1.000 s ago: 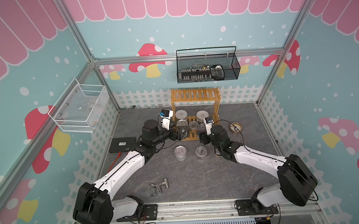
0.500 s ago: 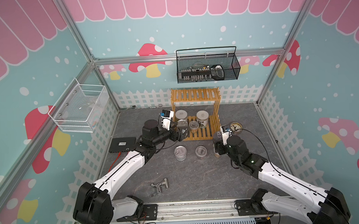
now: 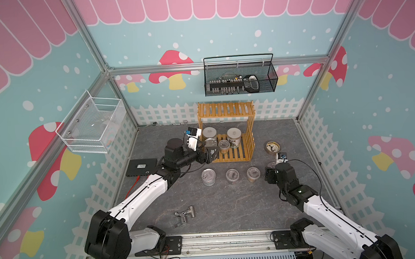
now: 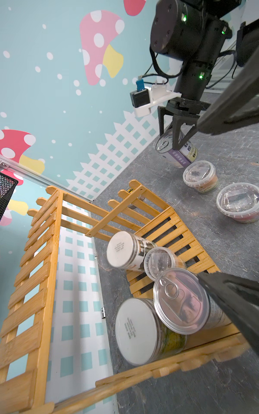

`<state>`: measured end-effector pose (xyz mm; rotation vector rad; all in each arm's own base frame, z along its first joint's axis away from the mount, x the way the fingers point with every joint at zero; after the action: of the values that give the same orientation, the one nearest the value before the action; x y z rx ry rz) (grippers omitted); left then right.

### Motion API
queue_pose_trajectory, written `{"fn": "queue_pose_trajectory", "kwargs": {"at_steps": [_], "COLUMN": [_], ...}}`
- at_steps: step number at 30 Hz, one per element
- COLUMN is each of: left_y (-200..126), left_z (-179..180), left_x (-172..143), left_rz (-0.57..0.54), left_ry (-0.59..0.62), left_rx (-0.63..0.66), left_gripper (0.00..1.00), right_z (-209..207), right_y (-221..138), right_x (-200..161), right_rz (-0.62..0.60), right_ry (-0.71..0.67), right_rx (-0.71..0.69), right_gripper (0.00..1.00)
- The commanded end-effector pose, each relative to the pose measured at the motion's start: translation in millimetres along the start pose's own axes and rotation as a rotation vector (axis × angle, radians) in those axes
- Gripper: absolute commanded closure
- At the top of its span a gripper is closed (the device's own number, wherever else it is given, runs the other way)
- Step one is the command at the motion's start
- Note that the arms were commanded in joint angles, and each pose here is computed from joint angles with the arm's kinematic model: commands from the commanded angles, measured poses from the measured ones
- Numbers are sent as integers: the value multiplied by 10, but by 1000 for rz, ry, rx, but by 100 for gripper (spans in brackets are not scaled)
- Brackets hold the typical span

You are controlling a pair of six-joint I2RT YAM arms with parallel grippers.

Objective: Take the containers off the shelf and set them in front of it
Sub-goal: Place the container at the center of the board.

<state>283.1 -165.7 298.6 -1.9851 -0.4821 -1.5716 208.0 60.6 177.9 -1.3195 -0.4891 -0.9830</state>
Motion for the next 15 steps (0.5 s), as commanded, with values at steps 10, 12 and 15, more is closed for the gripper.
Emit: {"fn": "queue_pose_trajectory", "kwargs": {"at_steps": [10, 12, 15], "left_y": [-4, 6, 7], "left_z": [9, 15, 14], "left_x": [-25, -36, -28], "left_rz": [6, 10, 8], "left_ry": [14, 12, 13], "left_rx": [-1, -2, 0], "left_gripper": [1, 1, 1], "right_z": [-75, -100, -114], "right_y": [217, 246, 264], "right_x": [-90, -106, -113], "right_rz": [-38, -33, -40], "right_ry": [68, 75, 86], "right_rx": [-75, -95, -100], "right_gripper": [27, 26, 25]}}
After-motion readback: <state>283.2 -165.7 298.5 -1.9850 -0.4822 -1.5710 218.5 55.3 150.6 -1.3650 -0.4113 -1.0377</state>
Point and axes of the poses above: each gripper's point midway between its finger pads, its own y axis out along the fingers, its own z axis along the line the jaws close on, x = y × z, the point moved 10 cm from there along -y, back along the fingers, and after that the axes turned 14 degrees about y, right-handed, at the moved point
